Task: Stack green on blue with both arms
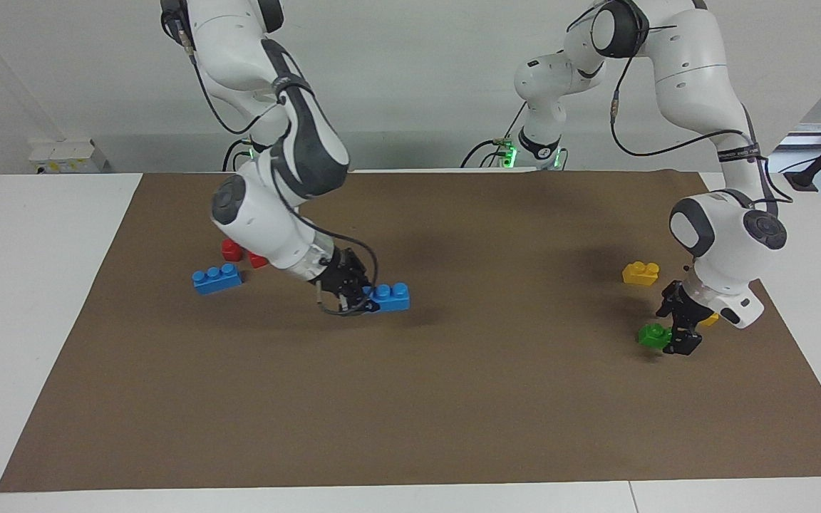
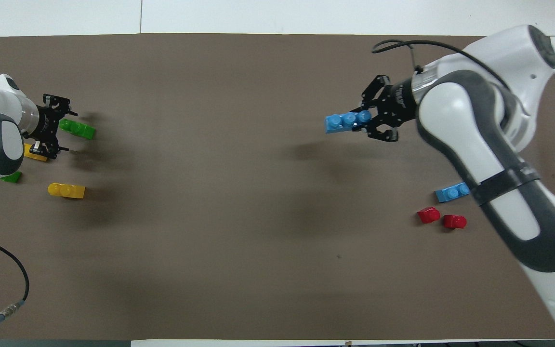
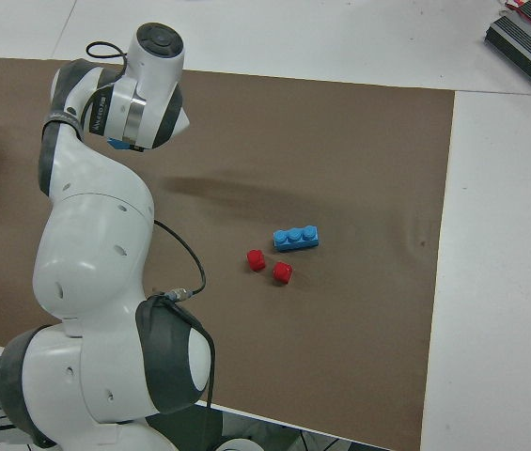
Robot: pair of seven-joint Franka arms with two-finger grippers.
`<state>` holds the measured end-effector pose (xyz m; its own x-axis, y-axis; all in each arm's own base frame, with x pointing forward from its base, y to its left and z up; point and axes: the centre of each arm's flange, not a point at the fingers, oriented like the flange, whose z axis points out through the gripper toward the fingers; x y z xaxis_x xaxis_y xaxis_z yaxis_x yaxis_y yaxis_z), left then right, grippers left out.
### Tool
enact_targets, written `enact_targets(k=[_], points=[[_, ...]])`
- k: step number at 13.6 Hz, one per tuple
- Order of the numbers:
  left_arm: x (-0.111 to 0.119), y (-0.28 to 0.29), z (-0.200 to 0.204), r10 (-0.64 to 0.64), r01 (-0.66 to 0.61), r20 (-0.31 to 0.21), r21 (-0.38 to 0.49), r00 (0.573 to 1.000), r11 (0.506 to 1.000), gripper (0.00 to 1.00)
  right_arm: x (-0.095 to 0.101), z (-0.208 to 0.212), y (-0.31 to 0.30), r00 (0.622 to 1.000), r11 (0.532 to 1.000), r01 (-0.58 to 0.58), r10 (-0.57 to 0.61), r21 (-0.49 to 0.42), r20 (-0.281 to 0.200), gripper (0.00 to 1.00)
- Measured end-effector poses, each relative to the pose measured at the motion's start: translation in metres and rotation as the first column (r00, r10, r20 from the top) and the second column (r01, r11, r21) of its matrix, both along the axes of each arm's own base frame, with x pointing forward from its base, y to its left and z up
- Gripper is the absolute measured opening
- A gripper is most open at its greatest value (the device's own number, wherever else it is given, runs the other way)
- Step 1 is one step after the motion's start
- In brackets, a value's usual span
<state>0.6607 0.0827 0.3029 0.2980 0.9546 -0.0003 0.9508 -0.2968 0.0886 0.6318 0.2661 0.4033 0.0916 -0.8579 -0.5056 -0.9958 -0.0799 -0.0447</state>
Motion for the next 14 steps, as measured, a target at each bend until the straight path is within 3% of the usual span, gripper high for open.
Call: enact_targets(k=[4,5,9,14], points=[[0.0,0.0,0.001,0.0,0.0,0.003,0.001,1.0,1.0,0.38,-0.045,-0.033,0.077,1.0,1.0,0.002,-0.002,-0.02,0.011,0.35],[0.0,0.0,0.001,0.0,0.0,0.004,0.001,1.0,1.0,0.34,-0.055,-0.043,0.086,1.0,1.0,-0.007,0.007,-0.029,0.005,0.35],[0.005,-0.011,0.015,-0.018,0.018,0.011,0.0,1.0,1.0,0.34,-0.077,-0.07,0.097,1.0,0.999,-0.02,0.019,-0.048,-0.02,0.35],[-0.007,-0.098,0.098,0.008,-0.008,-0.023,-0.002,1.0,1.0,0.34,-0.081,-0.086,0.103,0.999,0.999,0.043,-0.042,0.033,-0.033,0.35]])
